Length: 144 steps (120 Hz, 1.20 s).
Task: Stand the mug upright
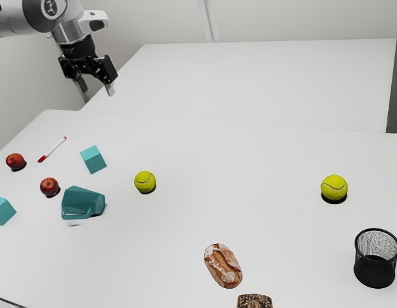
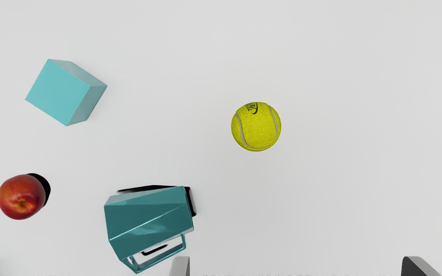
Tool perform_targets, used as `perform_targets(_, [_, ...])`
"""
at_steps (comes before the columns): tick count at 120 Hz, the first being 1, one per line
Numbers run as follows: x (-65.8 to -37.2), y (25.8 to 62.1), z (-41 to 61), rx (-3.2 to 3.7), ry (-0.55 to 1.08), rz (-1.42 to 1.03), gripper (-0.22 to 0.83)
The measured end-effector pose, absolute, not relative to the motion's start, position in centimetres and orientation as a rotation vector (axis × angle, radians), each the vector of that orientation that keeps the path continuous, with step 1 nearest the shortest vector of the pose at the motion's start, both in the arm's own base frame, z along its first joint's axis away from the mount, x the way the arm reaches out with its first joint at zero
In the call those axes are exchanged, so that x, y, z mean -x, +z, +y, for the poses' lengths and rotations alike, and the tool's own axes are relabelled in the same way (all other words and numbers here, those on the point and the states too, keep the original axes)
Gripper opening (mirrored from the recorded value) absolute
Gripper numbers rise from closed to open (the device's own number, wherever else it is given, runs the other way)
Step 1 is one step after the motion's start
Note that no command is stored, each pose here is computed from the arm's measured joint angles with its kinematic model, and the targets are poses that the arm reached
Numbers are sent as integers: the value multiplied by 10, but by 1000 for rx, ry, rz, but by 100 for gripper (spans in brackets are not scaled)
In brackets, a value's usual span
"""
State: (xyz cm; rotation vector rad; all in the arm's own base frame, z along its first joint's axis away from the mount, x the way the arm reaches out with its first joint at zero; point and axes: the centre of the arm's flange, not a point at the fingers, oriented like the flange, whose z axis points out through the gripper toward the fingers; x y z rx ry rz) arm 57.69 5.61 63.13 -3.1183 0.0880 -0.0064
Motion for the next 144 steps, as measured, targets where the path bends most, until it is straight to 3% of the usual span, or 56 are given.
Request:
perform_targets(43, [-578, 628, 56, 3127, 9, 89, 62])
perform_targets(69, [-558, 604, 140, 3253, 55, -132, 62])
perform_targets(117, [-488, 530, 287, 3548, 35, -424, 62])
perform_targets(144, [-465, 457, 321, 3642, 138, -481, 61])
